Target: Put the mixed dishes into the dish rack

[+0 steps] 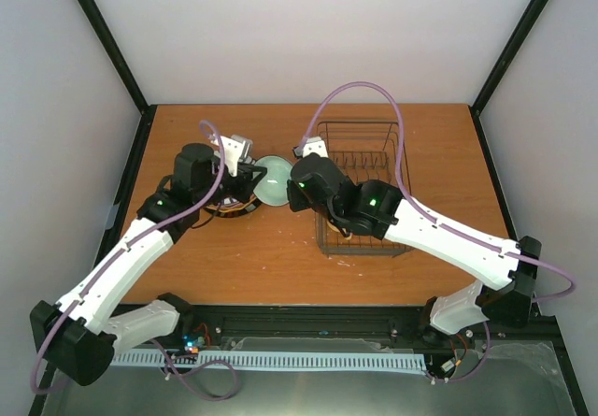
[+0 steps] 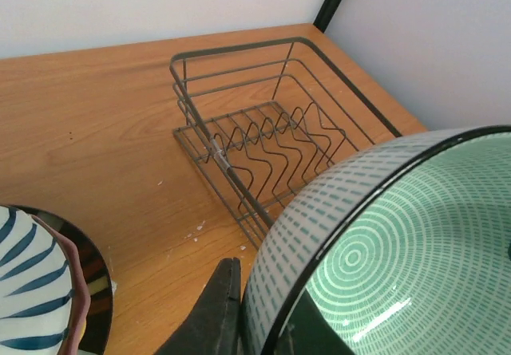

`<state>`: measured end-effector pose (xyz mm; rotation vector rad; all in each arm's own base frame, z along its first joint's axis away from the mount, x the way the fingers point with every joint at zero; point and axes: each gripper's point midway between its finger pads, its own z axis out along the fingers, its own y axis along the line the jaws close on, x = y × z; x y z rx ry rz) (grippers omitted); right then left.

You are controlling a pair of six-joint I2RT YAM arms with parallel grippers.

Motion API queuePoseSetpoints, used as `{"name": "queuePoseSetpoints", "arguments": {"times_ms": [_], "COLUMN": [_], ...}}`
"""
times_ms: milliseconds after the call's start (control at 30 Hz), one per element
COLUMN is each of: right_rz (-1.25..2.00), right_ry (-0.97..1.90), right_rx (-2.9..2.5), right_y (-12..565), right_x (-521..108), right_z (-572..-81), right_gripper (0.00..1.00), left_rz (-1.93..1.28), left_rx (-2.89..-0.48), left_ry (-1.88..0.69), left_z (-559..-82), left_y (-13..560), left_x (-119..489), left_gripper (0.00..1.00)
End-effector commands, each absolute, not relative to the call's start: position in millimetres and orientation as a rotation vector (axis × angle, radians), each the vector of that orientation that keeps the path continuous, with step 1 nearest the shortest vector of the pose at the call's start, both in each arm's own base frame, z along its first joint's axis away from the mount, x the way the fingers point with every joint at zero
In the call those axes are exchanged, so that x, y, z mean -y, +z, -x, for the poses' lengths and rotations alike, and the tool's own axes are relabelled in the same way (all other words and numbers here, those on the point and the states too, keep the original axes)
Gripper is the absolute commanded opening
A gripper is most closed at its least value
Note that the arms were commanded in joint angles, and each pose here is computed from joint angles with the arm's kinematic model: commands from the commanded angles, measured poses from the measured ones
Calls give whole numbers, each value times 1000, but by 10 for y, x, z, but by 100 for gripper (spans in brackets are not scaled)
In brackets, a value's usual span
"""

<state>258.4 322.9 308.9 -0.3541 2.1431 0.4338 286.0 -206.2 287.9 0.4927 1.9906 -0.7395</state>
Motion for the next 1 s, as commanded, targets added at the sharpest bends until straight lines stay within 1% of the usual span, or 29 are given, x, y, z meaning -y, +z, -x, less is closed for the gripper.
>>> {"name": "queuePoseSetpoints", "arguments": {"times_ms": [0, 267, 300, 333, 367, 400, 433, 467, 533, 600, 700, 767, 833, 867, 967], "right_rz": [319, 310, 304, 296, 287, 277, 263, 257, 236, 200, 161, 164, 164, 171, 222], "right_ry": [459, 448, 443, 435, 428, 419, 413, 408, 411, 436, 558, 688, 825, 879, 999], "right_rx": [-2082, -2079, -2078, -2077, -2075, -2073, -2064, -2055, -2024, -1970, -1858, -1769, -1673, -1640, -1576], "right_y": [3314, 3331, 3332, 3338, 3346, 3357, 3393, 3428, 3548, 3717, 3983, 4150, 4289, 4338, 4441], "right_x": [-3174, -3106, -3083, -3054, -3022, -2981, -2925, -2868, -2699, -2450, -2071, -1882, -1711, -1654, -1596], "right_z": [-2633, -2616, -2616, -2615, -2614, -2611, -2604, -2589, -2530, -2429, -2191, -1980, -1763, -1672, -1458], "right_gripper": [3, 3, 7, 16, 27, 43, 56, 63, 70, 80, 91, 95, 97, 97, 98], "left_rz": [-584, -566, -573, -582, -595, -608, -622, -649, -701, -770, -876, -967, -1038, -1058, -1146], "left_rx": [-1900, -1787, -1768, -1751, -1736, -1717, -1695, -1671, -1582, -1487, -1338, -1234, -1140, -1123, -1005], "left_ry": [-853, -829, -836, -845, -858, -869, -880, -899, -952, -1028, -1162, -1271, -1368, -1437, -1519], "left_z": [-2703, -2632, -2608, -2585, -2560, -2532, -2510, -2465, -2364, -2212, -1965, -1778, -1641, -1606, -1502], "left_y": [3085, 3328, 3366, 3392, 3412, 3446, 3472, 3487, 3565, 3668, 3840, 3933, 3990, 3983, 4032], "left_x": [2213, 2127, 2131, 2138, 2153, 2164, 2177, 2198, 2245, 2291, 2363, 2420, 2453, 2473, 2488], "left_gripper": [1, 1, 1, 1, 1, 1, 1, 1, 1, 1, 1, 1, 1, 0, 1]}}
